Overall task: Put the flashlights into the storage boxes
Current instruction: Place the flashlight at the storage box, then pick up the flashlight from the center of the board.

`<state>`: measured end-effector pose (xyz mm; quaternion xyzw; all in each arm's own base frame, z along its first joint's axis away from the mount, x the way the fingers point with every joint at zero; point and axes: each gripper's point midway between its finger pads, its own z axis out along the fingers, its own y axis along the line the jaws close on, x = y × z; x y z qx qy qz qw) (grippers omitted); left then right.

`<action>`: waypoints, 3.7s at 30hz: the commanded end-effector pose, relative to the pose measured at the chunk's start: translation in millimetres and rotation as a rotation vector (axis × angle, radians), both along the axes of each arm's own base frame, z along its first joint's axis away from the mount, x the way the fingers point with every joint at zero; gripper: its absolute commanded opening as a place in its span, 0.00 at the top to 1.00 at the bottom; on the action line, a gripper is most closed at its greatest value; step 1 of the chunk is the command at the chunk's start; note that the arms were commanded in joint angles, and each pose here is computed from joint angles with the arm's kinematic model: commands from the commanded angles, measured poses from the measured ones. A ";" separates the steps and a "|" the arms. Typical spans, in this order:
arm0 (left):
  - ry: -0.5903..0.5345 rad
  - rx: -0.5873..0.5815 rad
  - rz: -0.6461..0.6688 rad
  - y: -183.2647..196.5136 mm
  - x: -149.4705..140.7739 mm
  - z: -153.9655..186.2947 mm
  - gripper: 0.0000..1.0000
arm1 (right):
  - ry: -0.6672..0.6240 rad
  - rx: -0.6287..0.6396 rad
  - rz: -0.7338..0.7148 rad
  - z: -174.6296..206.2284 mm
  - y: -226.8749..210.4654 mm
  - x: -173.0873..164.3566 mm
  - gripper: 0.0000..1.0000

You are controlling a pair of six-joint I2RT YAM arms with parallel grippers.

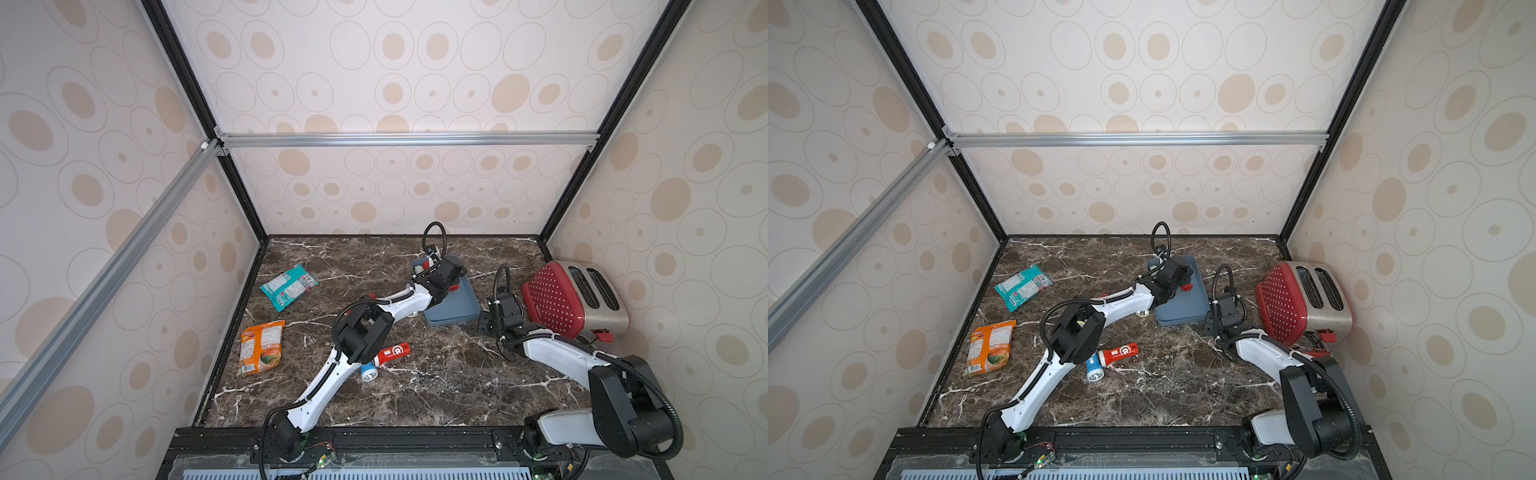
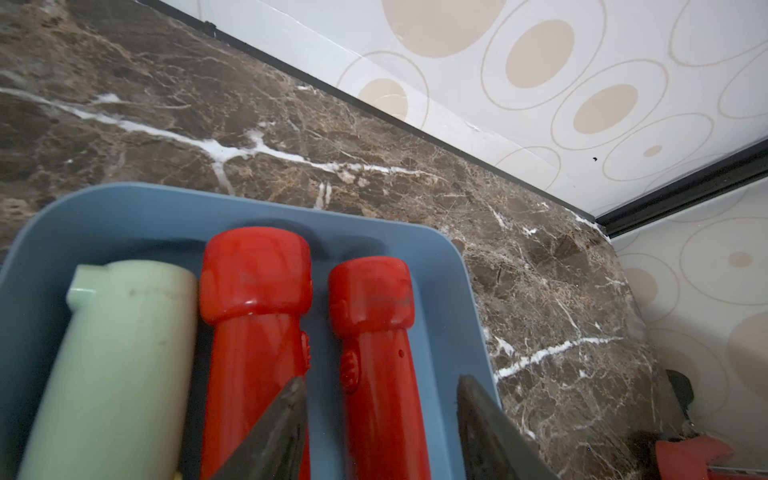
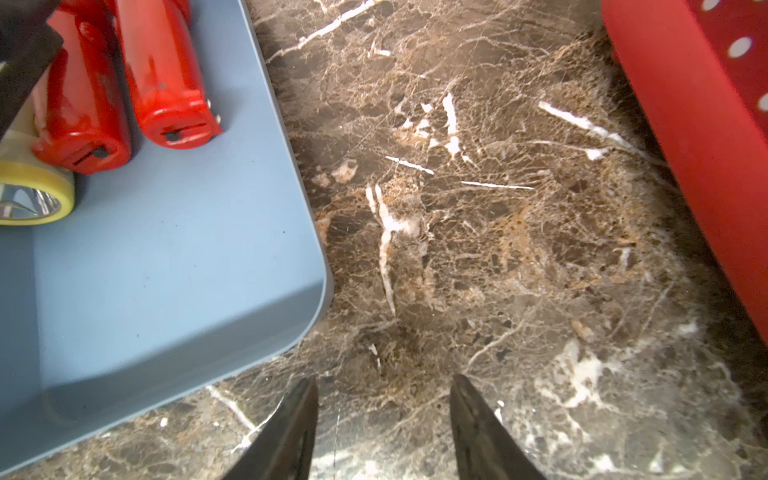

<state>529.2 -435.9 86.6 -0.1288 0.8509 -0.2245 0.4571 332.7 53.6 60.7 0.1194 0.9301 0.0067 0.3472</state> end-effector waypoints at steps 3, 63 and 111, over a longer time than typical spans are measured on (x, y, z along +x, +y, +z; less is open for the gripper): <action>-0.012 0.036 0.025 7.8 4.9 8.7 0.42 | -0.022 -0.010 -0.001 3.5 -0.9 6.5 0.47; -0.177 0.567 0.005 266.0 -183.3 48.9 0.37 | 0.208 0.051 0.328 22.9 231.2 10.1 0.47; -0.207 0.579 0.074 281.8 -186.1 58.2 0.36 | 0.315 -0.234 0.396 -12.3 245.0 52.1 0.71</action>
